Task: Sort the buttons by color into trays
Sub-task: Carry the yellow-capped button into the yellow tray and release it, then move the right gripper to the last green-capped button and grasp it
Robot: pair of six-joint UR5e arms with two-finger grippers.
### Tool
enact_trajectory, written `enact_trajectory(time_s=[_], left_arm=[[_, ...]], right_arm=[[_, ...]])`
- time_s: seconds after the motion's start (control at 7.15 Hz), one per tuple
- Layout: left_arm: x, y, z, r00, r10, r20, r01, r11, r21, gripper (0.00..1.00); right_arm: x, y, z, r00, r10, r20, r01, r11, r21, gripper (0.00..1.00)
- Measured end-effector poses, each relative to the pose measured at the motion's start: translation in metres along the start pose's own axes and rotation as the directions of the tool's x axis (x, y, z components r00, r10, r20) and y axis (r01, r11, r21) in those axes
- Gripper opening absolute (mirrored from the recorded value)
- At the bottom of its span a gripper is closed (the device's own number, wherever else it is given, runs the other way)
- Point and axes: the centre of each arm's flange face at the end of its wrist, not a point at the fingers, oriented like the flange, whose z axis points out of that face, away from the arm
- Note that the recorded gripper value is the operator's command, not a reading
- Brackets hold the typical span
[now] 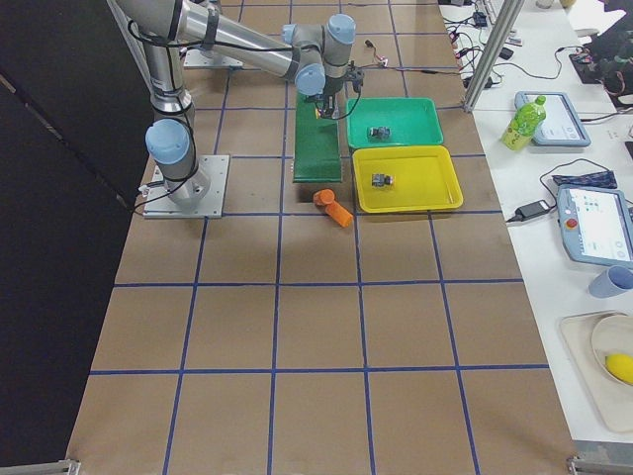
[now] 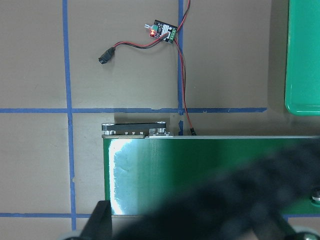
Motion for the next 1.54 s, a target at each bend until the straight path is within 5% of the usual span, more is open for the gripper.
enact_trajectory(time_s=[0.42,0.56,0.7,1.12,1.54], left_arm=[[0.000,0.000,0.000,1.000,0.000,0.000,0.000,1.000,0.000,1.00],[0.000,-0.001,0.000,1.000,0.001,0.000,-0.001,1.000,0.001,1.00],[0.000,-0.001,0.000,1.000,0.002,0.003,-0.002,1.000,0.001,1.00],[0.000,0.000,0.000,1.000,0.004,0.008,-0.004,1.000,0.001,1.00],[0.000,0.000,0.000,1.000,0.003,0.006,-0.003,1.000,0.002,1.00]], right_arm=[[0.084,-0.086,-0.029,0.997,0.073,-0.039,-0.068,0.991,0.119,0.00],[0.105,-0.118,-0.016,0.996,0.084,-0.039,-0.079,0.988,0.131,0.58],[0.116,-0.142,0.004,0.995,0.090,-0.035,-0.085,0.988,0.132,1.00],[0.125,-0.158,0.023,0.995,0.095,-0.031,-0.089,0.986,0.141,1.00],[0.110,-0.072,-0.061,0.995,0.096,-0.037,-0.091,0.988,0.122,1.00]])
